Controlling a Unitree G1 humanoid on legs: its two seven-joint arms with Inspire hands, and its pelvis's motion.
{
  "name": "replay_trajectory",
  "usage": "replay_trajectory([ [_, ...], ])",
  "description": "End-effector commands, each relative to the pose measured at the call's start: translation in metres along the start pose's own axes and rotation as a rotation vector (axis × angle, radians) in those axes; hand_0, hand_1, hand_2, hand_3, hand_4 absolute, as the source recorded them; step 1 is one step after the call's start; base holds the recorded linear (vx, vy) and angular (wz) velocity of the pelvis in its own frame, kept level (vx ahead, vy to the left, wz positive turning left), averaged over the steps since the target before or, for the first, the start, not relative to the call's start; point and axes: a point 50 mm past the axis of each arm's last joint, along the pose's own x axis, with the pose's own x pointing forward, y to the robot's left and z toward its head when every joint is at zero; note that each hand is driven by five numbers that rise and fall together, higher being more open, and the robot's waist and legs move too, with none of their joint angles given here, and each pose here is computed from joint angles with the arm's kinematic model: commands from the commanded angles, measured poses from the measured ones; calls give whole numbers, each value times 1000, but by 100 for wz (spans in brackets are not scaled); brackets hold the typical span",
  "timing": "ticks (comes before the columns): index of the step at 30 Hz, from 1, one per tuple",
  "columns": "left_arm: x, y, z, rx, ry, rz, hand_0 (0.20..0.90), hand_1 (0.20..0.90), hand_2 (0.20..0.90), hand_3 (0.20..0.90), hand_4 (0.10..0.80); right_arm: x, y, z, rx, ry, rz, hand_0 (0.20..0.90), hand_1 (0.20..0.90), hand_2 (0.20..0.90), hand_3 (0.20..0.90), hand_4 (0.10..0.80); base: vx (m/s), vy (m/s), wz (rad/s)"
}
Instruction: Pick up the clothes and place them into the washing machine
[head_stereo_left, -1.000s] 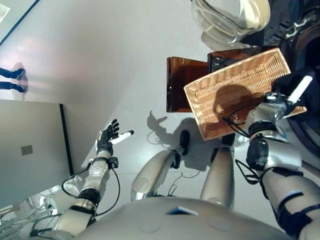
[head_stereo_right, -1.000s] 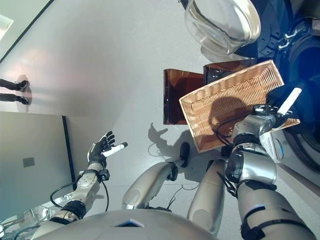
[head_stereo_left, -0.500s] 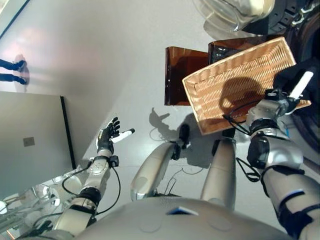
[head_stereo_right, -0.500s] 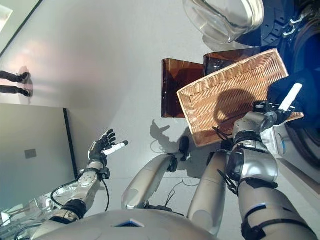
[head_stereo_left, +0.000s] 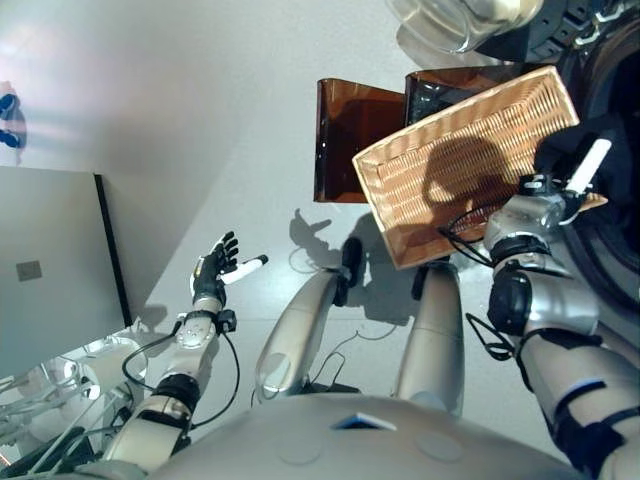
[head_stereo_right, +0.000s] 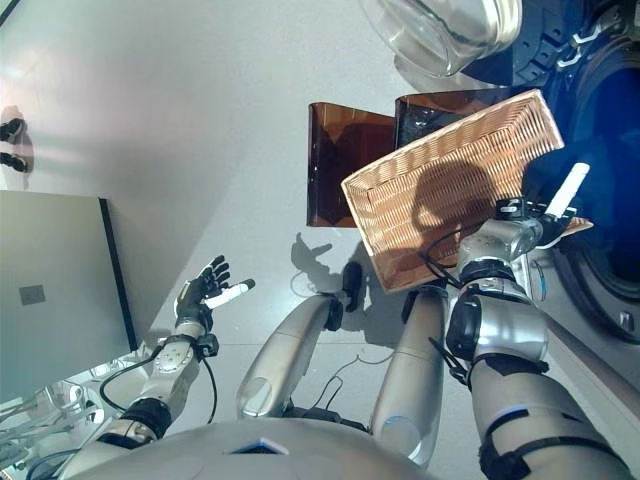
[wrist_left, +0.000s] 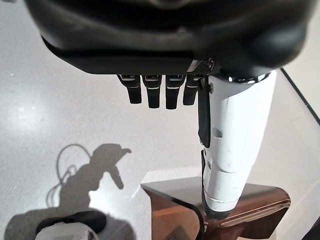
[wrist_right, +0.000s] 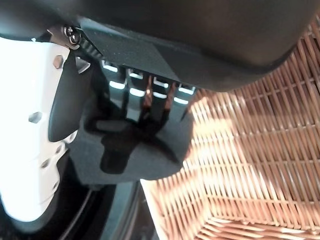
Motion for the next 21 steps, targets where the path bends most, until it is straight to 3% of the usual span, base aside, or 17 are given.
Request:
replay_trajectory([
  [1, -3, 56, 15, 65, -86, 163, 900, 900, 900, 900, 800, 3, 58, 47, -72, -195, 254, 200, 200, 200, 200, 300, -102, -4, 0],
  [11, -4, 67, 20, 80, -102, 191, 900, 900, 900, 900, 800, -10, 111, 80, -61, -322, 441, 200, 200, 200, 200, 300, -15, -5, 1],
  [21, -3, 71, 21, 72, -97, 191, 900, 900, 900, 900, 800, -21, 151, 160, -45, -571, 523, 200, 200, 200, 200, 300, 9, 14, -3],
])
